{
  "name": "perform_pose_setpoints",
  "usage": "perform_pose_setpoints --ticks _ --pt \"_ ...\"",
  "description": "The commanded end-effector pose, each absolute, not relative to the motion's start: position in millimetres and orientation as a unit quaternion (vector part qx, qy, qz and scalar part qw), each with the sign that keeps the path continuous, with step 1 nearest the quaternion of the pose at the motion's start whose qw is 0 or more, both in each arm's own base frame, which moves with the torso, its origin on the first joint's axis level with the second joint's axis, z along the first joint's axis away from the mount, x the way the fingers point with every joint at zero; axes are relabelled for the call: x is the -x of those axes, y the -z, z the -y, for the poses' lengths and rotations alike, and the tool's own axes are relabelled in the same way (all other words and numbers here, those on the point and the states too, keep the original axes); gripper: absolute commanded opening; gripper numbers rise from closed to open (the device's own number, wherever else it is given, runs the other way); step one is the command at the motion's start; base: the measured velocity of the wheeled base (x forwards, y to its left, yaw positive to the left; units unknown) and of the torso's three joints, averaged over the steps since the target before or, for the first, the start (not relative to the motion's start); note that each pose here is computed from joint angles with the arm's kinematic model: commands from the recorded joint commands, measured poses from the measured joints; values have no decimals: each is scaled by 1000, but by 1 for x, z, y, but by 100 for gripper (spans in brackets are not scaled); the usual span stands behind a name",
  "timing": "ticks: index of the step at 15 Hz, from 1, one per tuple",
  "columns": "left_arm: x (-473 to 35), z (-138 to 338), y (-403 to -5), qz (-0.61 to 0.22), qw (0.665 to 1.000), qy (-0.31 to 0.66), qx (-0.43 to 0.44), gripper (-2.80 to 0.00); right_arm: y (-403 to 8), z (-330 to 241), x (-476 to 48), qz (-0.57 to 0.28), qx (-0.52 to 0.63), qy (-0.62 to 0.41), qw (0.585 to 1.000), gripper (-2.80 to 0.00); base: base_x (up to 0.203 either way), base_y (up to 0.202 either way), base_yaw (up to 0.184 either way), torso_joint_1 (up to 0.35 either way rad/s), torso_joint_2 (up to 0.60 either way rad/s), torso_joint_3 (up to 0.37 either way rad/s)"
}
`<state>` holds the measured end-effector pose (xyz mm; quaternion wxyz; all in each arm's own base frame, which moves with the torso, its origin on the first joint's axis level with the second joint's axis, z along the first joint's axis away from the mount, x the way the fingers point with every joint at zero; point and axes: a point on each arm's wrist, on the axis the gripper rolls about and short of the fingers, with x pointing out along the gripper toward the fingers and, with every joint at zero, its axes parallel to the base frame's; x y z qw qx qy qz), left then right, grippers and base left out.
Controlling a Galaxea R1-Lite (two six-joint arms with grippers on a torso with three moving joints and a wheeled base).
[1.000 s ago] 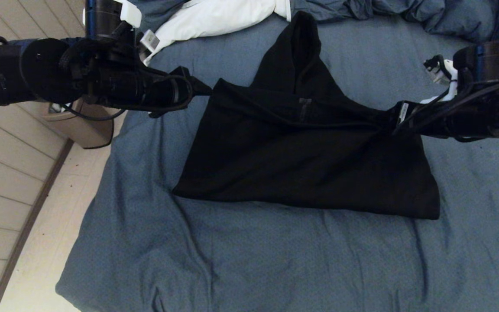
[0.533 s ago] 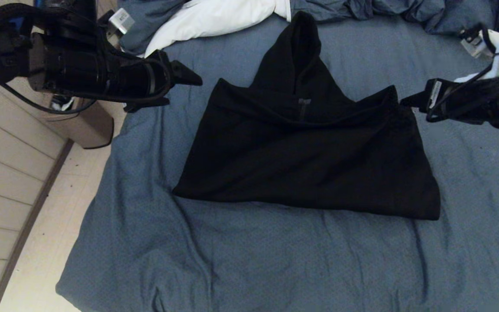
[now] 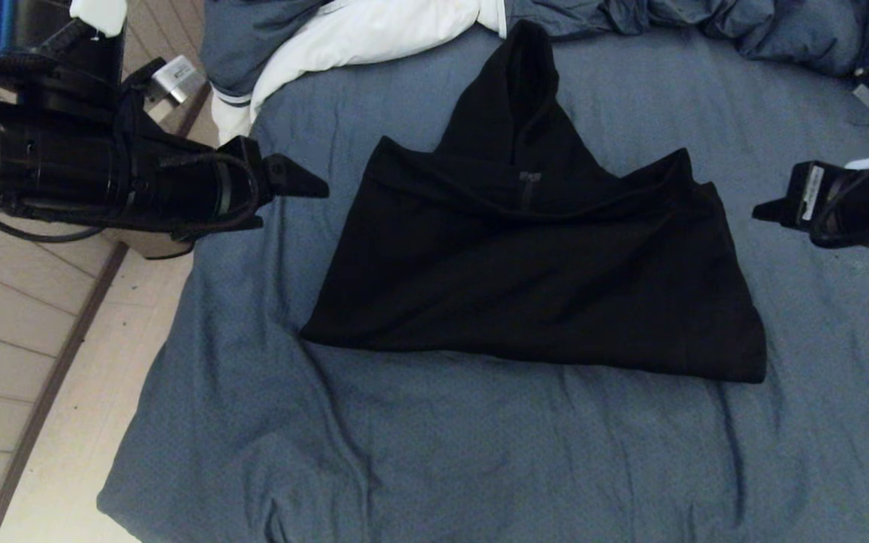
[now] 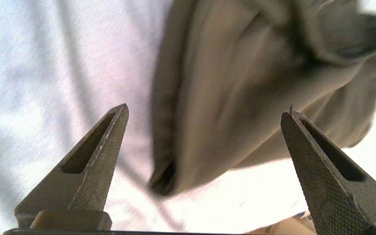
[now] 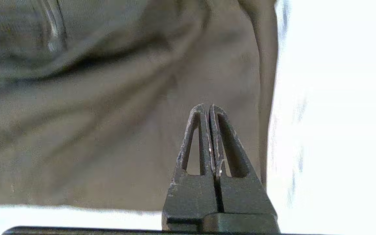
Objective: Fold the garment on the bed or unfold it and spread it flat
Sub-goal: Fold the black sweatshirt
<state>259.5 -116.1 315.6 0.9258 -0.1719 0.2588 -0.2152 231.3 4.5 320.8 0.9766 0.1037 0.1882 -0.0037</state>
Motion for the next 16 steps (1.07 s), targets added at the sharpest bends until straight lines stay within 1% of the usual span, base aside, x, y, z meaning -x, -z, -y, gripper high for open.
perform_pose_setpoints --ticks 1,4,9,10,12,16 --pt "-242 104 -312 -263 927 206 172 0 -315 -3 -213 -193 -104 5 976 -280 0 0 0 0 0 0" --pt "-235 98 -310 -265 927 201 172 0 -308 -4 -205 -204 -104 5 974 -280 0 0 0 0 0 0" --pt "-238 97 -306 -270 928 199 164 0 -304 -3 -193 -212 -104 6 972 -280 0 0 0 0 0 0" --pt "-238 97 -305 -273 927 198 163 -280 -304 -3 -191 -213 -104 6 972 -280 0 0 0 0 0 0" --pt "-239 97 -302 -278 926 198 161 -280 -301 -4 -191 -218 -103 5 970 -280 0 0 0 0 0 0" --pt "-259 106 -281 -312 917 196 155 -280 -289 -4 -195 -242 -103 8 965 -280 0 0 0 0 0 0"
